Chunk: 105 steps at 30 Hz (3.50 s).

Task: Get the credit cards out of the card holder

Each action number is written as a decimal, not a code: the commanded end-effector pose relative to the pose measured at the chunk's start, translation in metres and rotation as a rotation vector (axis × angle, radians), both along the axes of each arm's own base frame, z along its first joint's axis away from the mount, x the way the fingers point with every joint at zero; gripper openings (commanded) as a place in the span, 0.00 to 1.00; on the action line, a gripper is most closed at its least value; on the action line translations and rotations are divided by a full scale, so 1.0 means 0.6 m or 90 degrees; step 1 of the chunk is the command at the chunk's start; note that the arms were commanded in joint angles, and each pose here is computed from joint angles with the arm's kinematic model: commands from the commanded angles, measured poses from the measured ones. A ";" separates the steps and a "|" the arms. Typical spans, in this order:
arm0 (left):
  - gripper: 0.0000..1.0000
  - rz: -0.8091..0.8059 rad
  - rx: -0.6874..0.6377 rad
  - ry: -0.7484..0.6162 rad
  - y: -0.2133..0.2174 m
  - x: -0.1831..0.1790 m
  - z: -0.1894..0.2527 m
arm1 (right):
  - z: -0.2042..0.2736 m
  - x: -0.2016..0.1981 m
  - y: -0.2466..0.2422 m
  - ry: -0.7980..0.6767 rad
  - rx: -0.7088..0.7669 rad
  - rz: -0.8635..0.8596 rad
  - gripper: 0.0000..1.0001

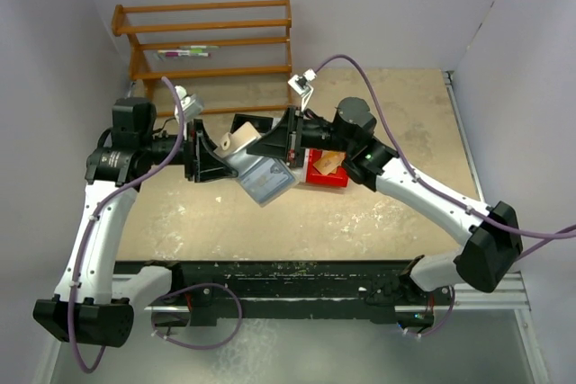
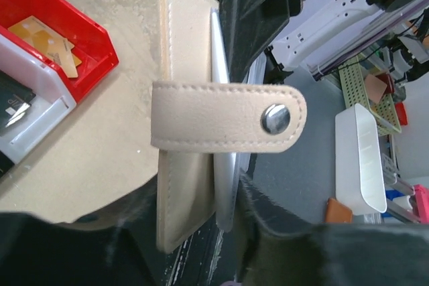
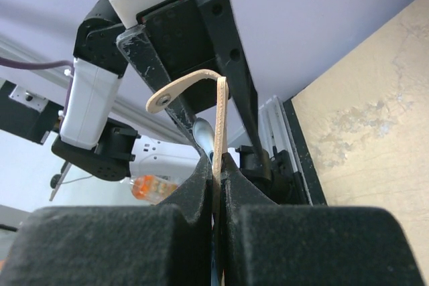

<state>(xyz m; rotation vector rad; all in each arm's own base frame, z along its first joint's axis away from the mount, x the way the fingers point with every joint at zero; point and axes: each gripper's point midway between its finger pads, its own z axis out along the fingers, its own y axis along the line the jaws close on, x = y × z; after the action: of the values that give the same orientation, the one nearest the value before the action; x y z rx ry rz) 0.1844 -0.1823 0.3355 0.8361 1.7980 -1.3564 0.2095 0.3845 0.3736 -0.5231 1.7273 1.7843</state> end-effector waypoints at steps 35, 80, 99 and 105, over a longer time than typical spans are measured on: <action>0.00 -0.079 -0.072 0.130 -0.011 -0.015 0.042 | 0.009 -0.016 0.026 -0.247 -0.053 0.225 0.00; 0.00 0.101 -0.207 0.107 -0.014 0.034 0.083 | 0.096 0.083 -0.018 0.047 0.396 -0.278 0.14; 0.00 0.052 -0.021 0.132 -0.002 0.037 0.000 | -0.024 0.054 -0.021 -0.133 0.046 0.147 0.45; 0.00 0.040 0.003 0.133 0.002 0.034 -0.011 | -0.014 0.038 -0.023 -0.154 0.052 0.201 0.44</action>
<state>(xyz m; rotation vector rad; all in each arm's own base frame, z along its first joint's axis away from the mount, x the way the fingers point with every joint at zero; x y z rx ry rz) 0.2120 -0.1820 0.3168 0.5372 2.0358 -1.4671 0.2470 0.3757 0.3418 -0.8157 1.5830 1.8935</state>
